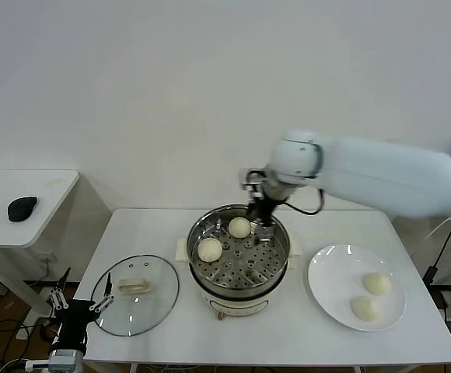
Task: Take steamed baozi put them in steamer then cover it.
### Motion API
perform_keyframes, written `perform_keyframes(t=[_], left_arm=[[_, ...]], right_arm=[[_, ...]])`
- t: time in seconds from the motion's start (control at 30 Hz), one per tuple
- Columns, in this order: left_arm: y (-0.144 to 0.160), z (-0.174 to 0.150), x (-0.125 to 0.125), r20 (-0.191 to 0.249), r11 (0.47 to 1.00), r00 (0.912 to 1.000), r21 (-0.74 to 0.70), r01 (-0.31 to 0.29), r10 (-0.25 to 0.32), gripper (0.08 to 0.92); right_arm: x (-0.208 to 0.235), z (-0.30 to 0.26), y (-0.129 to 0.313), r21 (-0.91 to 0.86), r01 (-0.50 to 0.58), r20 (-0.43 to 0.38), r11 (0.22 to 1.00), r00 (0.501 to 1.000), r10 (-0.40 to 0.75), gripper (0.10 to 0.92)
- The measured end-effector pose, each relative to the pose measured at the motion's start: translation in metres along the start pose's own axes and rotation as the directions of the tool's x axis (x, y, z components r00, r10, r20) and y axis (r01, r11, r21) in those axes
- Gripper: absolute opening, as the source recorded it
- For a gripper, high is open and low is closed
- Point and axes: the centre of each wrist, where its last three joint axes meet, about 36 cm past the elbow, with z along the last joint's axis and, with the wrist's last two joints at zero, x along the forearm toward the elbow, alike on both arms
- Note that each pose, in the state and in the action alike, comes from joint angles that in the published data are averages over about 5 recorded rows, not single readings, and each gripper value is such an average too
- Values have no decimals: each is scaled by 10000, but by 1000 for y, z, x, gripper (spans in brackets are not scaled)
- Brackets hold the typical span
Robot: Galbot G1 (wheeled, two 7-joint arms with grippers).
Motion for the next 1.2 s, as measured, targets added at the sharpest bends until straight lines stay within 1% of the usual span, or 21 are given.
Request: perform_keyframes(t=[0.23, 0.43, 0.8, 1.0, 1.2], left_arm=[[-3, 1, 5, -87, 10000, 10000, -11, -20, 20, 823], [-5, 2, 9, -155, 10000, 9999, -25, -4, 3, 823], [-8, 2, 14, -187, 10000, 9998, -90, -27, 25, 823], [-8, -2, 14, -133, 10000, 9999, -69, -12, 11, 823], [-8, -3, 16, -147, 10000, 9999, -40, -7, 6, 823]], right_arm=[[21, 75, 33, 354, 84, -367, 9993, 9993, -71, 823], [17, 134, 69, 352, 51, -761, 9994, 9971, -24, 823], [-21, 220, 141, -323, -63, -1487, 9995, 9889, 14, 823], [-46, 245, 169, -621, 68, -1858, 9980, 9824, -182, 823], [-72, 258, 187, -707, 368, -2057, 9968, 9773, -506, 823]])
